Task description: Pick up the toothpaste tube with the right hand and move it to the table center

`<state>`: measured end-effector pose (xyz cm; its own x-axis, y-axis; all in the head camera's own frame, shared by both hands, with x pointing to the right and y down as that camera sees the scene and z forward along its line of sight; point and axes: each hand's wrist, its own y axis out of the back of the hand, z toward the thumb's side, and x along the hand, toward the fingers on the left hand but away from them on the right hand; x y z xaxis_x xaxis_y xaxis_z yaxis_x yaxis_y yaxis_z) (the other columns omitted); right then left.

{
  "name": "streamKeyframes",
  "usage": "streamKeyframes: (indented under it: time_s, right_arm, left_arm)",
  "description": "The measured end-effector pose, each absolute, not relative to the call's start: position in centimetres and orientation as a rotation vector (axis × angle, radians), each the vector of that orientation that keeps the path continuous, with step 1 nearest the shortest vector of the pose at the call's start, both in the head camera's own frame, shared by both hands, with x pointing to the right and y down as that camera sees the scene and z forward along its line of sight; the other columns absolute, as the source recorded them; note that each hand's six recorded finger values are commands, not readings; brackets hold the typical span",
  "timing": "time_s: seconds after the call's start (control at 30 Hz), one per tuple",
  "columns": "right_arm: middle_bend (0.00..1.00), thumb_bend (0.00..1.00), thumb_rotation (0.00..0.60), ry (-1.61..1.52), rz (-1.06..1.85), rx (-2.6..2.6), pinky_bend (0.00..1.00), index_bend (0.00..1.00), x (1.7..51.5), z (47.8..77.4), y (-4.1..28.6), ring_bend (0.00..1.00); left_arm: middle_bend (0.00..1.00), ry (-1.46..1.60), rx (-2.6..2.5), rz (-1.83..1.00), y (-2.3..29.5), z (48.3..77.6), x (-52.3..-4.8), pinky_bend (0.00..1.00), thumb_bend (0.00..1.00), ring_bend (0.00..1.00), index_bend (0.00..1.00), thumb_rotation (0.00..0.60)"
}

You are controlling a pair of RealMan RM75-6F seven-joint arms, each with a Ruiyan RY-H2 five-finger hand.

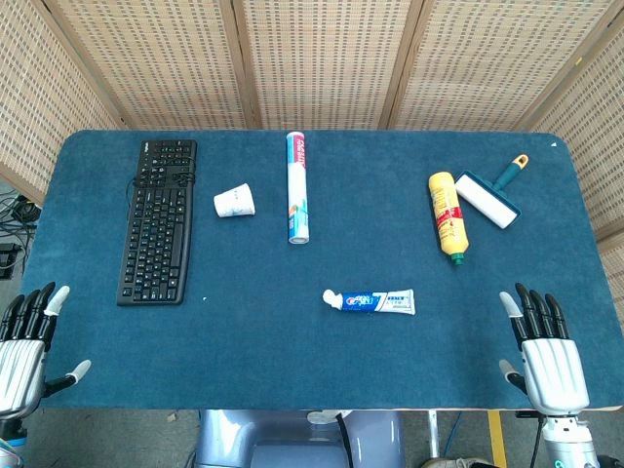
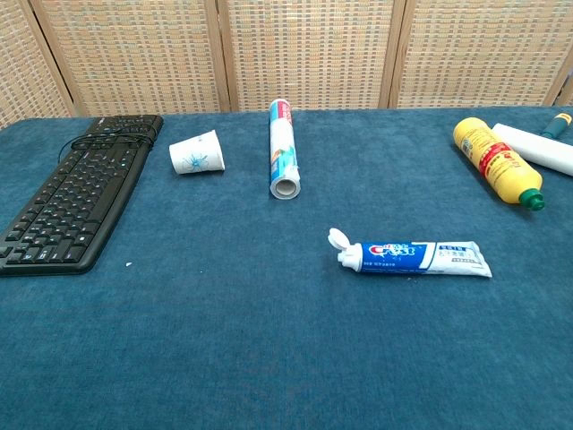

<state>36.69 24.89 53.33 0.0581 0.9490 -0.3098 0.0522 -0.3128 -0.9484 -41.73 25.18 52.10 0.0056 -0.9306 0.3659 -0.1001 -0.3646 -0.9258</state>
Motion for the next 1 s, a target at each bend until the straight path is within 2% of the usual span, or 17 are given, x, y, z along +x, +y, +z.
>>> streamKeyframes:
  time_s: [0.57,0.63,0.73,0.9,1.0]
  right_arm:
    - [0.0,0.0,0.6,-1.033,1.398,-1.553,0.0,0.0,36.3,54.9,24.2,0.0]
    - [0.01,0.0,0.6,-1.018,1.392,-1.568,0.0,0.03,36.1,55.3,23.9,0.0]
    - [0.09,0.0,0.6,-0.973,1.374,-1.598,0.01,0.11,35.2,56.2,23.0,0.01]
    - [0.24,0.0,0.6,-0.868,1.325,-1.691,0.17,0.23,32.7,58.4,20.5,0.14]
    - [0.3,0.05,0.6,-0.816,1.308,-1.753,0.23,0.28,30.9,60.1,18.6,0.19]
  left_arm:
    - [0.0,1.079,-1.561,-1.457,24.8,52.8,-41.6,0.0,0.0,0.0,0.0,0.6]
    - [0.0,1.077,-1.564,-1.461,24.7,53.0,-41.6,0.0,0.0,0.0,0.0,0.6]
    - [0.0,1.071,-1.568,-1.472,24.6,53.3,-41.6,0.0,0.0,0.0,0.0,0.6]
    - [0.0,1.066,-1.566,-1.503,24.4,54.0,-41.9,0.0,0.0,0.0,0.0,0.6]
    - [0.0,1.066,-1.561,-1.516,24.2,54.3,-42.0,0.0,0.0,0.0,0.0,0.6]
